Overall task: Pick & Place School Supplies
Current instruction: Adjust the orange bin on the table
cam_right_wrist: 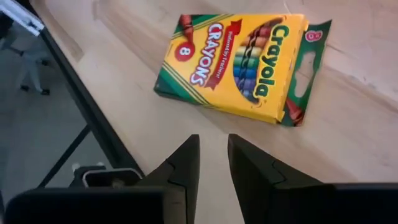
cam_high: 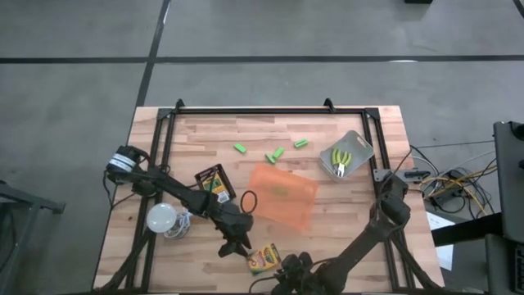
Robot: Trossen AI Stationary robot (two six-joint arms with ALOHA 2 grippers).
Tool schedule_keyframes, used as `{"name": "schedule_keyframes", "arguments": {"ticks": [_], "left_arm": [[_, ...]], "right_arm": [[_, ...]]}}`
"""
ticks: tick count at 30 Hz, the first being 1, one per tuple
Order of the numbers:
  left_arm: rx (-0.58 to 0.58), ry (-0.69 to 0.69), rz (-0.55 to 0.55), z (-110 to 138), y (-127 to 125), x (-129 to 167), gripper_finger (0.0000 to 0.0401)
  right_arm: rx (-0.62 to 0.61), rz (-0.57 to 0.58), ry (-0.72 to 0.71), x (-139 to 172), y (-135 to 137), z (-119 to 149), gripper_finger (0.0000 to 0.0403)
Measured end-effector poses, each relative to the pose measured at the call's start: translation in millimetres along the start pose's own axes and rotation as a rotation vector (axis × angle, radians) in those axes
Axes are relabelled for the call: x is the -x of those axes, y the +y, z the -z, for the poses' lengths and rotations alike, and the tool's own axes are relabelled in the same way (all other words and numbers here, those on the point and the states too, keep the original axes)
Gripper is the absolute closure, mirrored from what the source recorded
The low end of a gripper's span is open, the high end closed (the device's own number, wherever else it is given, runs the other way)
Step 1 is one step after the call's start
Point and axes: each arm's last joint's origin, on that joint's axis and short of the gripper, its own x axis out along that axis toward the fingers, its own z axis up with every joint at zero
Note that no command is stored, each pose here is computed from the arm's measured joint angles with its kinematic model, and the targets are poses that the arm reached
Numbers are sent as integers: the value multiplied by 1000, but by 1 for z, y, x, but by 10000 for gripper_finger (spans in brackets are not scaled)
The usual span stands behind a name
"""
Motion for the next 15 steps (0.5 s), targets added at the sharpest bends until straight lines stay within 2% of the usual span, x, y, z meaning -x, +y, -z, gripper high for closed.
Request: {"name": "schedule_keyframes", "arguments": {"ticks": [8,15], "left_arm": [[5,1,-19,0,5,2,220],[5,-1,-20,-1,6,2,220]], "right_arm": [[-28,-8,-1,-24,-3,0,334],[-9,-7,-13,-26,-2,-2,330]]}}
